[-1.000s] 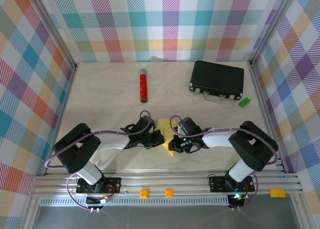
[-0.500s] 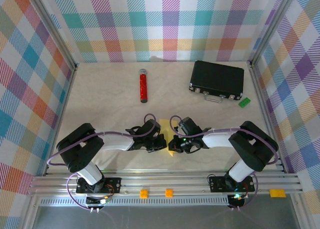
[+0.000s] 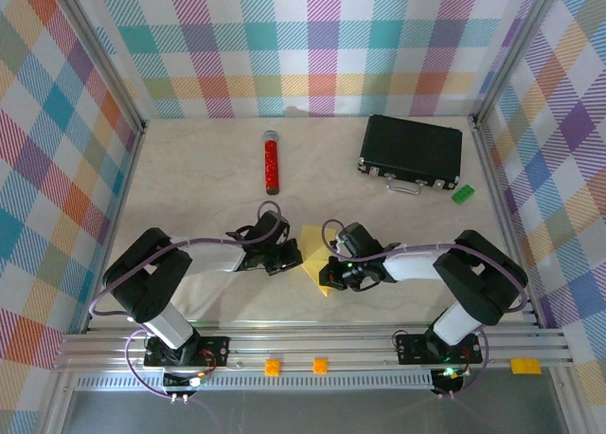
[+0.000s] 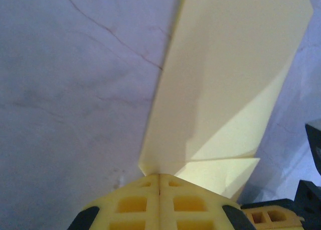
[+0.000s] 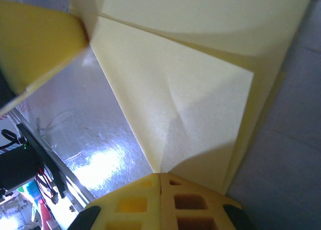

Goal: Fold a paper plane with a square sheet of paper (pick it up from the middle)

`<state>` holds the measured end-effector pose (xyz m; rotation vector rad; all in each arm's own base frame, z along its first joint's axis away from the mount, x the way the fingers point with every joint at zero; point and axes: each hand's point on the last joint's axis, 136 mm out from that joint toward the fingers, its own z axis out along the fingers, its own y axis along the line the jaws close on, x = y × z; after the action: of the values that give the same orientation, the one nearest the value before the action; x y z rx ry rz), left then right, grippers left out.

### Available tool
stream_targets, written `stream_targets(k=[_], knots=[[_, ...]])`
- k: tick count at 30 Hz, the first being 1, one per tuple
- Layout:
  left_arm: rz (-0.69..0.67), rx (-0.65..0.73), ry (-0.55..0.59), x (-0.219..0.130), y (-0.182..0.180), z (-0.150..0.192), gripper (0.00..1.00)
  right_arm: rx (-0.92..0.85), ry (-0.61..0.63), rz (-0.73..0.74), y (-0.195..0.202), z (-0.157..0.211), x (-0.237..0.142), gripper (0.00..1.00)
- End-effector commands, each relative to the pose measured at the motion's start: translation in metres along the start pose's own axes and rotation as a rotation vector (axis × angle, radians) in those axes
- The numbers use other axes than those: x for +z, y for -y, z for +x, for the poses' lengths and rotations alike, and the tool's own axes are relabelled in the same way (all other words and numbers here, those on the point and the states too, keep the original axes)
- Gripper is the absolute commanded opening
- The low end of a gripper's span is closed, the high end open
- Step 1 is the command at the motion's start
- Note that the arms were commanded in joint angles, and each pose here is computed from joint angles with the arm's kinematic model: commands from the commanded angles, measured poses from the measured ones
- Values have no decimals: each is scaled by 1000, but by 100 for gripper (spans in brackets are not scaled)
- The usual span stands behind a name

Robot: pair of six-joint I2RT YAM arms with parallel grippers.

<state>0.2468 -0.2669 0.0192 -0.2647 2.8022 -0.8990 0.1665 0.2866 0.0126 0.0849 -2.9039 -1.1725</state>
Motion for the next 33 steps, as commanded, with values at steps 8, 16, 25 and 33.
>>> stream_targets(k=[8,16,25,33], knots=[[-110,-21,35,-10,-31,-25,0,75,-89,171,50,33,1,1],[104,50,105,-42,21,-28,1,60,-91,182,48,31,-1,1],[175,105,-44,-2,33,16,0,59,-89,191,47,30,-2,1],[6,14,-2,18,-5,3,0,65,-94,195,49,31,-2,1]])
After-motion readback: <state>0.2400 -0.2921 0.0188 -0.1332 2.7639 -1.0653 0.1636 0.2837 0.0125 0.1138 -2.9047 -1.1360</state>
